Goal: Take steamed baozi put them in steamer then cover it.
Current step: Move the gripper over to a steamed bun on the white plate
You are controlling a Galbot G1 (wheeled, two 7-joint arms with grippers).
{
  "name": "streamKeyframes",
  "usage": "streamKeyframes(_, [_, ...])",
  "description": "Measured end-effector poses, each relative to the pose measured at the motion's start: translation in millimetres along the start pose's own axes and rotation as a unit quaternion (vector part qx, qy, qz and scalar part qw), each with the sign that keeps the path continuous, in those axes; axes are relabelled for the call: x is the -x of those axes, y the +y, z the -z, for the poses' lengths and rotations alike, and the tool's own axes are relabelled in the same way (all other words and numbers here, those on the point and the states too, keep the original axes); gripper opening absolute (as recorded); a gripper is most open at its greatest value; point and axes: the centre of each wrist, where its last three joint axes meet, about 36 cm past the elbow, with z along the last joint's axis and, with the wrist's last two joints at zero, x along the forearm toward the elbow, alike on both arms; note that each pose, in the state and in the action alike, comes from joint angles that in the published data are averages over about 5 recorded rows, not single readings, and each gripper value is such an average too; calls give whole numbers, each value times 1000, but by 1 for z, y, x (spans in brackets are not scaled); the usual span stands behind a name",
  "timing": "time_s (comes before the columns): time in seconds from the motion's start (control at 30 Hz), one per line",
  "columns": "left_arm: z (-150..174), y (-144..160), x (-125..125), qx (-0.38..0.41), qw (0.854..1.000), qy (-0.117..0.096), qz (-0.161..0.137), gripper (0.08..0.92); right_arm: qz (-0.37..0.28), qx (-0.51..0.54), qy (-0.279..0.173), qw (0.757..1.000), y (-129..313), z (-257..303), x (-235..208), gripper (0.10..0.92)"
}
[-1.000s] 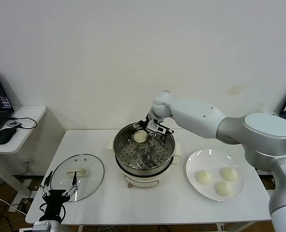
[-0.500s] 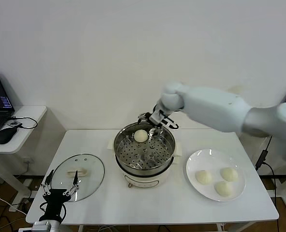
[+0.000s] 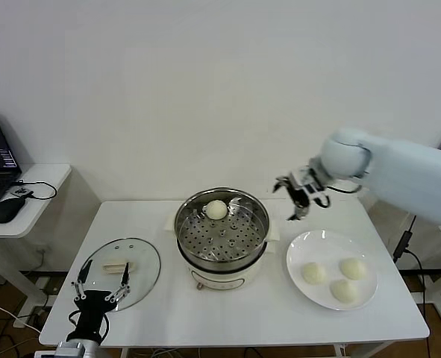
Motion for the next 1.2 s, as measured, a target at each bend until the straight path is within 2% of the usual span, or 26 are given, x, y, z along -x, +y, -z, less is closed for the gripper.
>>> streamKeyframes(0.3, [-2, 5, 1, 9, 1000, 6, -1, 823, 34, 46, 15, 998, 58, -37, 33, 823])
streamKeyframes(0.57, [-3, 8, 0, 12, 1000, 8, 2, 823, 62, 49, 24, 997, 91, -49, 68, 823])
streamKeyframes(1.2, [-8, 11, 0, 12, 1000, 11, 7, 823, 83, 41, 27, 995, 90, -49, 139, 823])
